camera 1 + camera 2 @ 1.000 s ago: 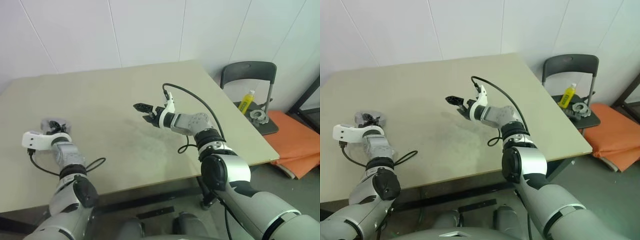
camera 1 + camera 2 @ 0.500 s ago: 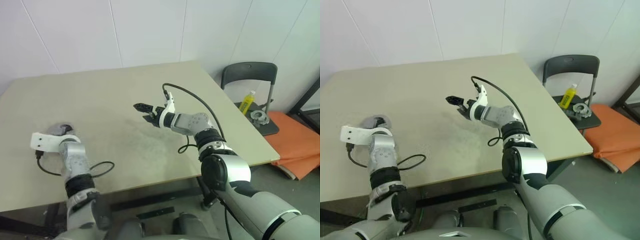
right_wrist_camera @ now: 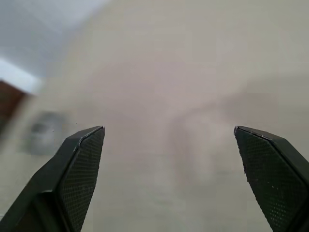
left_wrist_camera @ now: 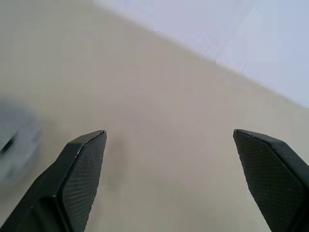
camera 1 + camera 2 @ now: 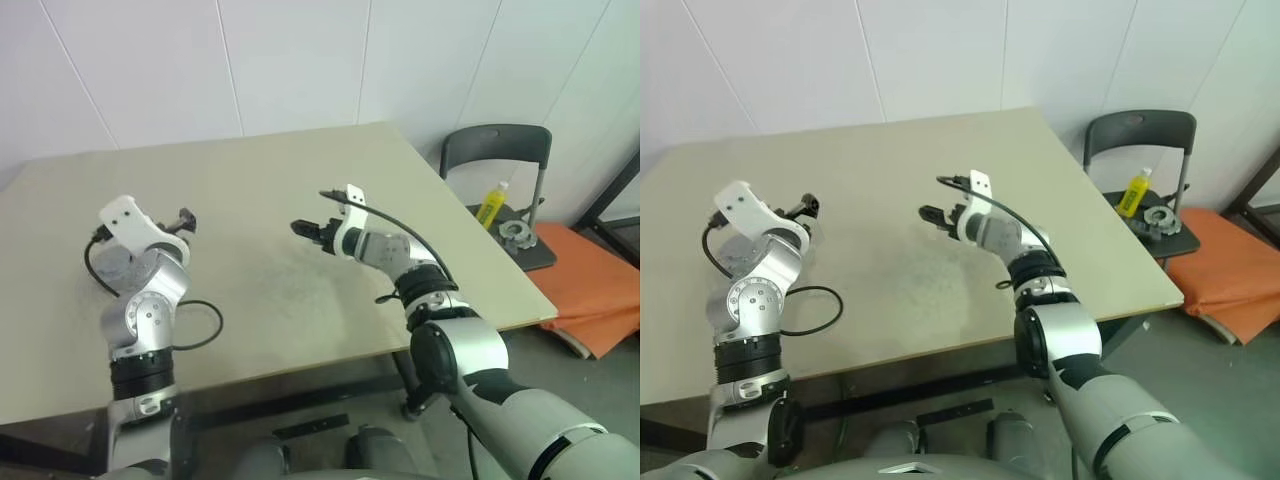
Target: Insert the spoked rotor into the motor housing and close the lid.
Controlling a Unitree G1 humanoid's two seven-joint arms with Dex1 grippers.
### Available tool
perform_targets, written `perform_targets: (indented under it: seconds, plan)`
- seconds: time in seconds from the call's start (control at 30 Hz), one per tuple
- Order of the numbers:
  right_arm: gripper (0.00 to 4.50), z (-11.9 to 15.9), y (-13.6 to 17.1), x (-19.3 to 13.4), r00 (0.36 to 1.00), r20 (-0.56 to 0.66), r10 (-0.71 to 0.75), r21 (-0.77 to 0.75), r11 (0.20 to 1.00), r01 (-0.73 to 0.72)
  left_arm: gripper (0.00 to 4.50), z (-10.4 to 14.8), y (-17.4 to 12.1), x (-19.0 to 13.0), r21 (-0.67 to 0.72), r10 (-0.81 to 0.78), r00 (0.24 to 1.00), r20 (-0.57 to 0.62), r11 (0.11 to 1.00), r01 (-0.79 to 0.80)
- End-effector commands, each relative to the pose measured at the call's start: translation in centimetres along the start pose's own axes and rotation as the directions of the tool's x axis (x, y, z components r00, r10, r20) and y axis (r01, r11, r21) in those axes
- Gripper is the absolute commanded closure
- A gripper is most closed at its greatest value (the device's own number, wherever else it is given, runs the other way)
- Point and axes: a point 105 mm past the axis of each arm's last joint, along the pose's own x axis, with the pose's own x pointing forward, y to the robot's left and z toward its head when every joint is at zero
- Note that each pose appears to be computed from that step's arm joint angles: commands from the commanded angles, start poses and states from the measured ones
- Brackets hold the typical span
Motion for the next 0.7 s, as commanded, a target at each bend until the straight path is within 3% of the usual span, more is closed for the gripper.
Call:
perform_targets:
  seconds: [0.03,0.13,0.27,0.5,0.6,0.7]
  plan:
    - [0.0,3.3,1.1,-1.3,0.989,0.115,0.095,-0.179,0.981,-0.074,0.03,-0.6,-2.7,-0.2,0.226,-0.319,0.947,0.021,0.925,0.307]
    - [0.0,3.7,2.2,-3.0,0.966,0.113,0.233,-0.283,0.939,-0.193,0.03,-2.3,-4.4,-1.9,0.313,-0.59,0.806,-0.054,0.756,0.575]
    - [0.0,4.0,3.7,-5.2,0.934,0.102,0.343,-0.438,0.858,-0.268,0.03,-3.8,-5.2,-4.4,0.36,-0.788,0.605,-0.117,0.534,0.765]
    - [0.0,1.6,3.2,-6.5,0.947,0.024,0.32,-0.633,0.739,-0.233,0.03,-4.4,-4.9,-4.4,0.395,-0.81,0.57,-0.138,0.483,0.781]
    - [0.96,1.0,3.4,-6.6,0.941,0.02,0.337,-0.621,0.742,-0.252,0.66,-4.6,-5.1,-4.4,0.354,-0.809,0.571,-0.136,0.499,0.791]
    - [1.98,1.0,3.4,-6.5,0.942,0.027,0.335,-0.61,0.752,-0.25,1.63,-4.9,-5.3,-4.8,0.338,-0.818,0.557,-0.146,0.488,0.805]
